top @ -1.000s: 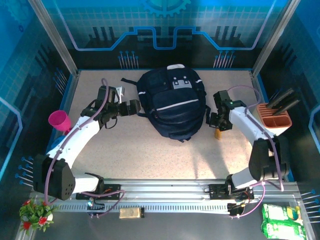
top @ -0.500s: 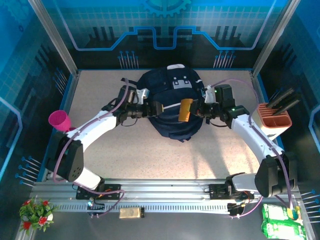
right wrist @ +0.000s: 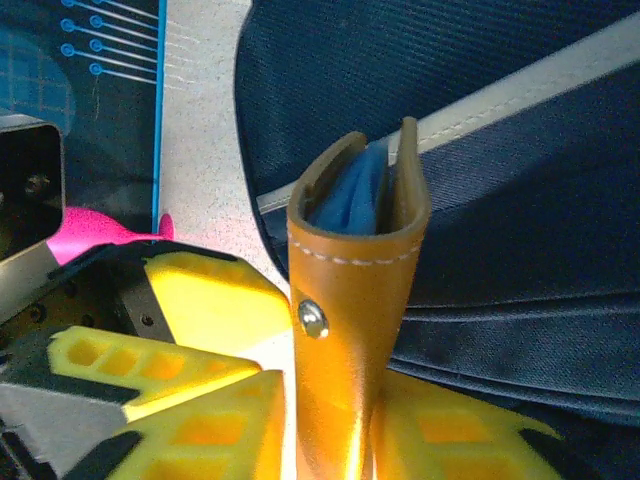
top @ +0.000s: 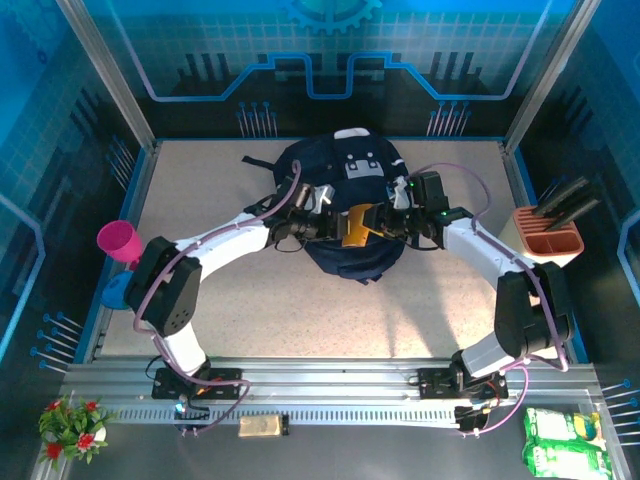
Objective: Pack books, pencil case, and school supplies into a backpack
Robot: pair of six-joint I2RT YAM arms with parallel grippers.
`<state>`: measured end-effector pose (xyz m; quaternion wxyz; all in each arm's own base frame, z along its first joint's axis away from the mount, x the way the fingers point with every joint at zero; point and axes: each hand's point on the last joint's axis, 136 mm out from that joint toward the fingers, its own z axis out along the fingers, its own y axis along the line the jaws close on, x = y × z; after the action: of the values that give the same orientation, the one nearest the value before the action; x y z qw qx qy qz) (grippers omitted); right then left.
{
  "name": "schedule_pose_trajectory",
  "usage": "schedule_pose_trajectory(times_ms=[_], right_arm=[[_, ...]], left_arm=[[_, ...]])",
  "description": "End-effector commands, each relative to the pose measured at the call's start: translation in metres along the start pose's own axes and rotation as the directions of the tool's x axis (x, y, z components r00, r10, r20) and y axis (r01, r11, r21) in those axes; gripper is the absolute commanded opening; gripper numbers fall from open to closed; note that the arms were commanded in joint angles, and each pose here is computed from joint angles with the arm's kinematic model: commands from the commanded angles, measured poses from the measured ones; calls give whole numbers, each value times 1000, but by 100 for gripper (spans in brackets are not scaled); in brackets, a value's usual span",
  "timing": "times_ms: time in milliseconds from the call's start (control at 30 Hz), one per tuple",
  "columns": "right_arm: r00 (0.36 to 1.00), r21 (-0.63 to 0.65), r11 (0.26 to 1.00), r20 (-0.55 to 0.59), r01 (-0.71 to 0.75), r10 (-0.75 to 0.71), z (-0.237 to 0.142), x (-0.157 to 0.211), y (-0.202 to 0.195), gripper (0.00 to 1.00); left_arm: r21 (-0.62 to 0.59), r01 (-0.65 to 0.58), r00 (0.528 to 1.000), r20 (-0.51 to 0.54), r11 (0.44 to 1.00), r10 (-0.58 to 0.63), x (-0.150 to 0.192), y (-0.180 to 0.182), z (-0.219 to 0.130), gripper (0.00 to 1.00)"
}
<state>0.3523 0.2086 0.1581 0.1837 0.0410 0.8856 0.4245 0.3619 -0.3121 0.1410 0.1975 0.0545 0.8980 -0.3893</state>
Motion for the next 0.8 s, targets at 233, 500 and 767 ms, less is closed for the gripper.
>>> schedule_pose_trajectory(times_ms=[233, 500, 767], right_arm=[[999, 42, 999, -35, 24, -22, 14, 6, -6, 35], [999, 74, 997, -47, -12, 16, 21, 5, -12, 23], [990, 73, 996, 129, 47, -56, -28, -14, -1, 10]], left_arm=[[0, -23, 999, -29, 1000, 23, -4, -8, 13, 34], [-61, -43, 998, -38, 997, 41, -4, 0, 10, 32], [-159, -232, 972, -21, 959, 232, -21, -6, -19, 45]])
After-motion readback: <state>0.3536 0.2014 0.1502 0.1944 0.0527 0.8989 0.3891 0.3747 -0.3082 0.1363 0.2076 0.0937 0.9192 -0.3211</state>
